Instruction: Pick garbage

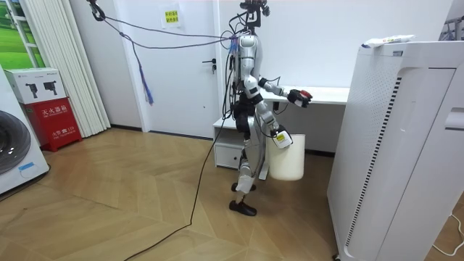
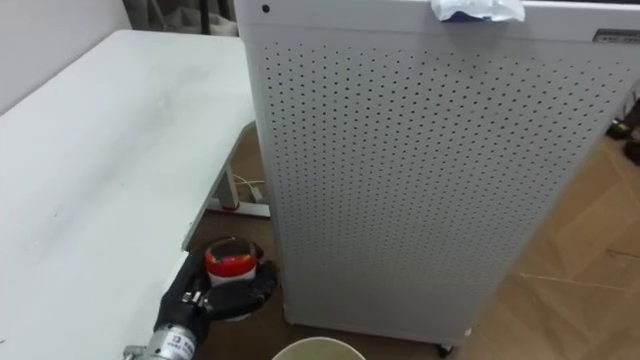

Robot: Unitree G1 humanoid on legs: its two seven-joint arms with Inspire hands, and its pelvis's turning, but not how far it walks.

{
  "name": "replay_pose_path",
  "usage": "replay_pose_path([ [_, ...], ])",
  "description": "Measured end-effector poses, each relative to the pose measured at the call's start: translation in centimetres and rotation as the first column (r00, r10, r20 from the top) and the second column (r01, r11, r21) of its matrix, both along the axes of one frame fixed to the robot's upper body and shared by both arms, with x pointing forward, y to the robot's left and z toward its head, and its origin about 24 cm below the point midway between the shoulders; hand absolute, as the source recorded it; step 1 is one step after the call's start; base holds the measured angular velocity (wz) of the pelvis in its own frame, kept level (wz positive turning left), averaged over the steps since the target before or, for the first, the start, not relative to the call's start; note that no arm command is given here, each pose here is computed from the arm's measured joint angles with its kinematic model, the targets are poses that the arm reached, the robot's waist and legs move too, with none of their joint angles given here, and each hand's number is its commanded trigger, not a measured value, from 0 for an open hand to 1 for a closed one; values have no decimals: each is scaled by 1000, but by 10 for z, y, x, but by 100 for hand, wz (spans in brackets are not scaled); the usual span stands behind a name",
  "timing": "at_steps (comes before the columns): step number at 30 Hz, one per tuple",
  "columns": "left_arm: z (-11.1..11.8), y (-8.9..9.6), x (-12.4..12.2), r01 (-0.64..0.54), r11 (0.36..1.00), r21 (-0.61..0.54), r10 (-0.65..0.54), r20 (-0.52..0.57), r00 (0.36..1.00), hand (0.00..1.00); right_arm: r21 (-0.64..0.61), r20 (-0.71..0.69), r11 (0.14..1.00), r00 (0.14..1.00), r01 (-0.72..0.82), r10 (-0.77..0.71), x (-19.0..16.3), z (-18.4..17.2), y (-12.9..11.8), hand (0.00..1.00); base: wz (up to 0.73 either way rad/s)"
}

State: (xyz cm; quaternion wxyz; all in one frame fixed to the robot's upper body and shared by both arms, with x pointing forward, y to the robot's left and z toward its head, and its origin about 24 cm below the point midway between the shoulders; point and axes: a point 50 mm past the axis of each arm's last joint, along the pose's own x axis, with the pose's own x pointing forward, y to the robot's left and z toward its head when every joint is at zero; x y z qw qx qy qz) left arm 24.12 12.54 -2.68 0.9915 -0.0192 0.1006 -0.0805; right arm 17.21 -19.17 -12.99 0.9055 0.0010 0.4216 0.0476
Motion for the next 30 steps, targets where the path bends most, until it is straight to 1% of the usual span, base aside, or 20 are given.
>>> replay_pose_path([
  [5,-11,3,-9,37,999,6,-36,-45,998,100,-3,35,1000,999,-10,10,4,3,0,100,-3],
  [10,-20,16,-19,61,997,40,-57,-88,994,100,-9,48,1000,999,-16,17,7,5,-2,100,-19],
  [12,-20,18,-20,78,995,54,-73,-90,993,100,-15,50,1000,999,-20,21,8,6,-4,100,-12],
  [14,-20,17,-20,86,995,50,-81,-90,993,11,-27,62,999,998,-21,22,12,9,-9,100,-7],
  [15,-20,16,-21,98,994,45,-93,-92,991,0,-35,67,999,998,-19,22,14,10,-12,100,-10],
  [26,-25,8,-25,152,987,58,-145,-111,983,0,-55,94,998,995,-21,26,19,13,-11,100,-10],
  [30,-25,-3,-26,189,981,39,-184,-109,977,0,-52,88,997,994,-55,60,18,11,-3,100,-1],
])
